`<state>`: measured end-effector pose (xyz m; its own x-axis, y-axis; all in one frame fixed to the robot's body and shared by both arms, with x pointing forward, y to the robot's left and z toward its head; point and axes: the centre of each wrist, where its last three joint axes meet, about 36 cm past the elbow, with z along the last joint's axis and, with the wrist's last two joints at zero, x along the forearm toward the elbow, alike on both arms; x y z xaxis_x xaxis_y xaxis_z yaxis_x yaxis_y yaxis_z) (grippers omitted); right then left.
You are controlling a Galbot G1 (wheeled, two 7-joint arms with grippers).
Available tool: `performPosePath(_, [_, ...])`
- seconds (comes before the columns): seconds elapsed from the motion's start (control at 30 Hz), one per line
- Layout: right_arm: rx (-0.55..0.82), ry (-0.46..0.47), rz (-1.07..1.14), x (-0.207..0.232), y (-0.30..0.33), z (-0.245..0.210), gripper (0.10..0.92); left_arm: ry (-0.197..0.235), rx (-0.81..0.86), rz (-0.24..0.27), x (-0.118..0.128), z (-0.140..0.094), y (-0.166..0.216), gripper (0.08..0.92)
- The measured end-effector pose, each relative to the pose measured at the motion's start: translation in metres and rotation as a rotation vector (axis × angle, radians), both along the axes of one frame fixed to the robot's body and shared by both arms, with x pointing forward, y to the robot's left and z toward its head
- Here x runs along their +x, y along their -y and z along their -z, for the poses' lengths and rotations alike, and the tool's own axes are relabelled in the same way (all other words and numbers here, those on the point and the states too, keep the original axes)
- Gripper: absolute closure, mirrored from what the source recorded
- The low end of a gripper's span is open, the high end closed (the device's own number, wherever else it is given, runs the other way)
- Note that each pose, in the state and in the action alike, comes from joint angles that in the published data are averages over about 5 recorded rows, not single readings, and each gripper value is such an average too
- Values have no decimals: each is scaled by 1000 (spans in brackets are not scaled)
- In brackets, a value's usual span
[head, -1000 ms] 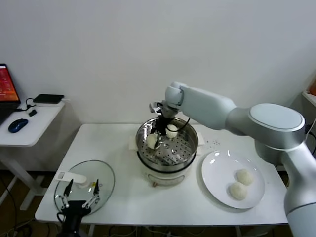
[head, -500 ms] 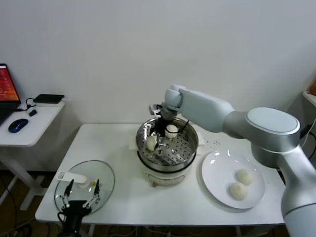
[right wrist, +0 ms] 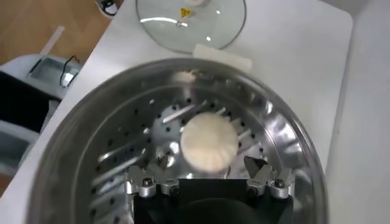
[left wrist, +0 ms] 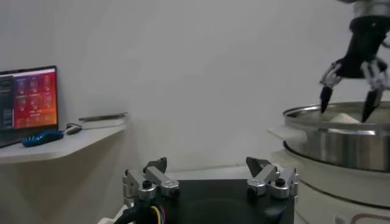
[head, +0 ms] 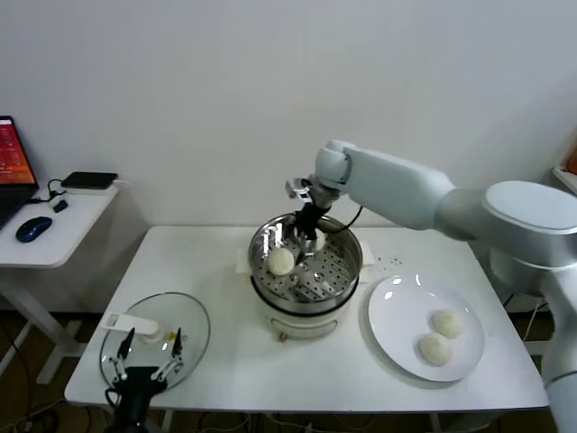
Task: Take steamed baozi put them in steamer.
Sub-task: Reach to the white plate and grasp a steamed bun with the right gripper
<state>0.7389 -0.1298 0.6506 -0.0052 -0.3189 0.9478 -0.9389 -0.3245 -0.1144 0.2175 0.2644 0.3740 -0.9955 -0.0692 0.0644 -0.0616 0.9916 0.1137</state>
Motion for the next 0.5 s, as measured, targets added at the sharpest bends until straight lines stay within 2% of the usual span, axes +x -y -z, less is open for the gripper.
performPosePath(0.3, [-27,20,12,-15,77,-47,200,-8,1,3,-2,1,1,177])
performPosePath(0.5, [-49,18,16,-37,132,-55,200,-5,2,9,-1,-1,3,177])
